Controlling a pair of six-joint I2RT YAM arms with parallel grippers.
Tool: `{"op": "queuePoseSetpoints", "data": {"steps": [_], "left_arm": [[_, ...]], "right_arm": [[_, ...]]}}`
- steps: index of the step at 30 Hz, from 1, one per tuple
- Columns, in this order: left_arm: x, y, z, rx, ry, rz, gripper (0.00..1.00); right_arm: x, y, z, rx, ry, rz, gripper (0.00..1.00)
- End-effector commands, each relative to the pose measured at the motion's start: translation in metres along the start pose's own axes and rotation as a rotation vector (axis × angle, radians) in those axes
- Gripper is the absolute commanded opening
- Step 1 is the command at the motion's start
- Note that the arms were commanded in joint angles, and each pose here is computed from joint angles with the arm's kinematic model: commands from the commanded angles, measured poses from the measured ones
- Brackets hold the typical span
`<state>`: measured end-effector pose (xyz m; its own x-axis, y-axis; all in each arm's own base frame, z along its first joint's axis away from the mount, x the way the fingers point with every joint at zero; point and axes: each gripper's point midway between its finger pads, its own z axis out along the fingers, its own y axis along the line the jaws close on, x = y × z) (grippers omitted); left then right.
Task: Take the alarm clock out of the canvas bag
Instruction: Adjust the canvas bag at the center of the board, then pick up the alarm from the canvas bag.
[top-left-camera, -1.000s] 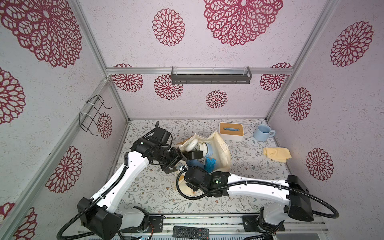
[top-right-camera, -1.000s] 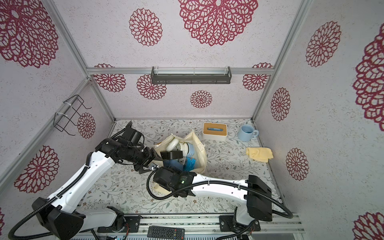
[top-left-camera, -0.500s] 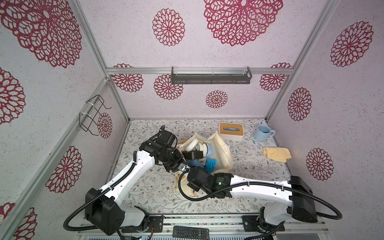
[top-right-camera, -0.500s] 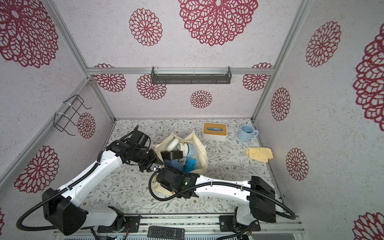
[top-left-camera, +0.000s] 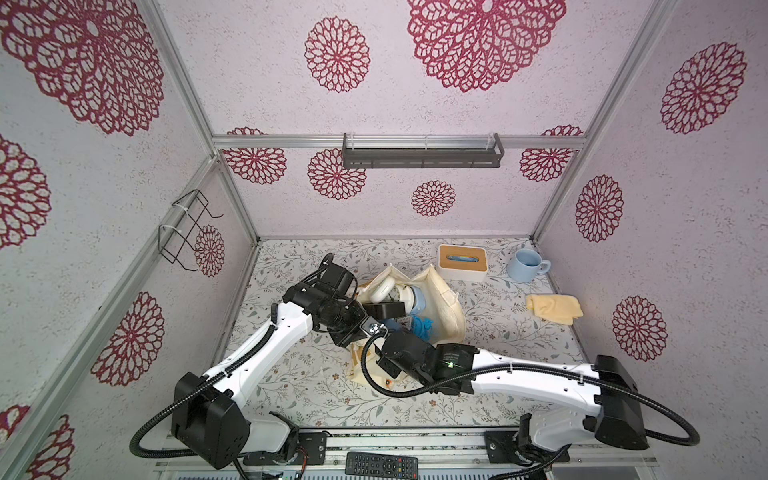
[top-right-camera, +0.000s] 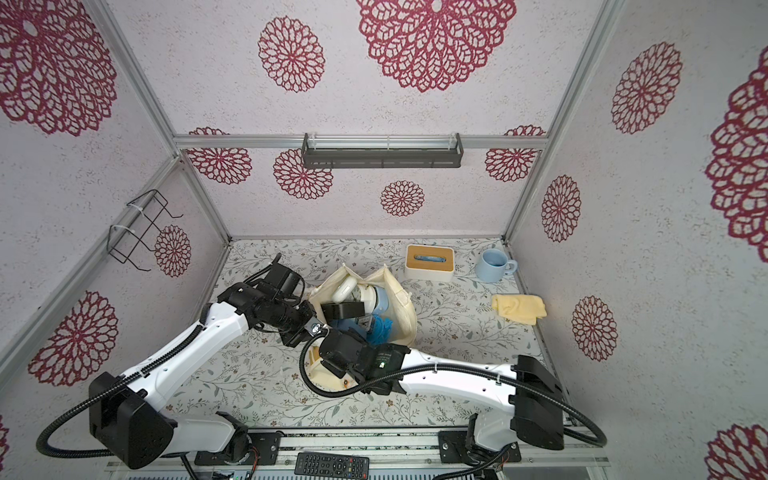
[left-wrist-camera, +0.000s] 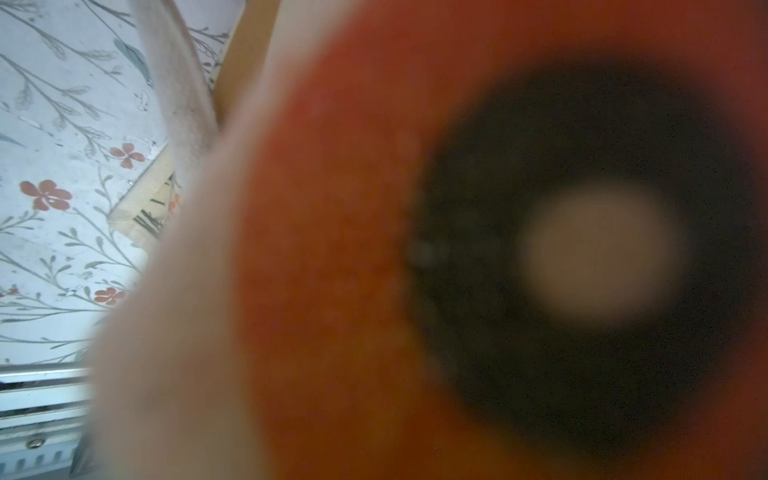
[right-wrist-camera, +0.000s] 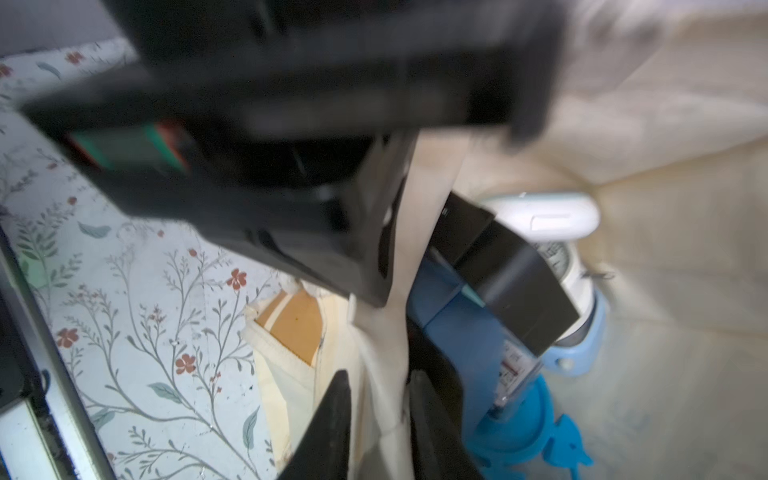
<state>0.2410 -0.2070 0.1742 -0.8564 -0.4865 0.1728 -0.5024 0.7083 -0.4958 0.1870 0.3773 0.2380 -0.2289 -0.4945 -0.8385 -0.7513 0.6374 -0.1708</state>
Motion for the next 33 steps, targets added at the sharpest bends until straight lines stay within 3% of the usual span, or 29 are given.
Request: {"op": "queuePoseSetpoints", "data": {"steps": [1, 3, 7, 12, 16, 27, 33], "left_arm": [[-0.010, 0.014, 0.000, -0.084, -0.066, 0.044, 0.00], [-0.013, 0.020, -0.002, -0.125, -0.081, 0.076, 0.00], [-0.021, 0.028, -0.014, -0.207, -0.142, 0.159, 0.00], [-0.029, 0.031, -0.032, -0.281, -0.219, 0.258, 0.00], [-0.025, 0.033, -0.034, -0.300, -0.234, 0.292, 0.00], [0.008, 0.043, 0.008, -0.313, -0.140, 0.283, 0.00], [0.014, 0.047, 0.019, -0.322, -0.121, 0.272, 0.00]], "right_arm": [[-0.069, -0.024, -0.048, -0.010, -0.218, 0.173, 0.55], [-0.074, -0.032, -0.059, -0.020, -0.231, 0.215, 0.73], [-0.089, -0.067, -0.078, -0.019, -0.264, 0.337, 0.85], [-0.089, -0.099, -0.066, -0.054, -0.214, 0.537, 0.86], [-0.068, -0.092, -0.036, -0.105, -0.099, 0.631, 0.87], [-0.008, -0.085, 0.014, -0.007, 0.185, 0.759, 0.94], [-0.005, -0.082, 0.017, -0.030, 0.273, 1.070, 0.96]]}}
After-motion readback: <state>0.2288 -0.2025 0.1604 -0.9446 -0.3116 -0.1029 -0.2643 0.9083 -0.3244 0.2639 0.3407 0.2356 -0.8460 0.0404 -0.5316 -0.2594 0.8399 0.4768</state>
